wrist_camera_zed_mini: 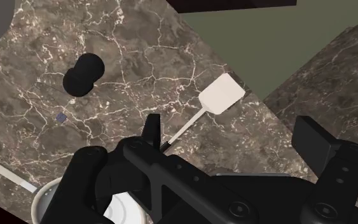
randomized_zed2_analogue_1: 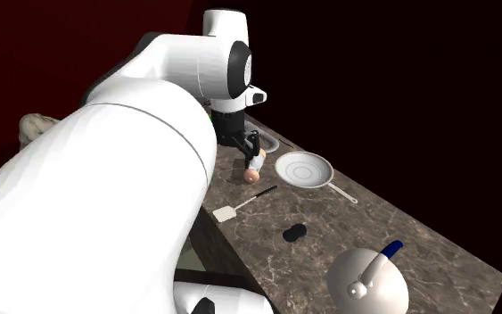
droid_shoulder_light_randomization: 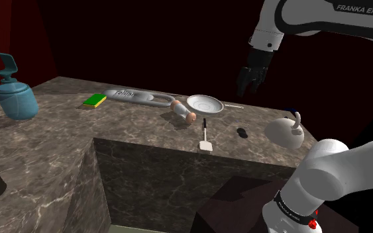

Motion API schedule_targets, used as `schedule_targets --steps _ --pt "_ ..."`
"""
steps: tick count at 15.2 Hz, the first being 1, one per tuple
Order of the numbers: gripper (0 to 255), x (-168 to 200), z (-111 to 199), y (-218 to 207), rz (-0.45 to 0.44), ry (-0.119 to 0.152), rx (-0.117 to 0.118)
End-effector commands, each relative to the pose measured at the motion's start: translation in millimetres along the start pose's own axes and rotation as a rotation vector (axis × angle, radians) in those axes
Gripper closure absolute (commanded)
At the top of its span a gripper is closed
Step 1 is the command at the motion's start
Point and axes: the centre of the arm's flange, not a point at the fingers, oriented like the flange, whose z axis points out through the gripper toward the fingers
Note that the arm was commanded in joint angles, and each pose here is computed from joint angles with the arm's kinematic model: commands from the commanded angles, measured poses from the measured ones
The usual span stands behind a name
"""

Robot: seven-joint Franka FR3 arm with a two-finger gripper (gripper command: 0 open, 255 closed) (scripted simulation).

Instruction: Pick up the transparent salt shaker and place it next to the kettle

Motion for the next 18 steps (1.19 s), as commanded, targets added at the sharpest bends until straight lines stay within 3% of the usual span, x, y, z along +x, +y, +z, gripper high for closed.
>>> schedule_targets --steps 1,18 --pt "0 0 0 0 0.0 0.0 0.0" --pt "0 184 126 1 0.019 0.009 -0.029"
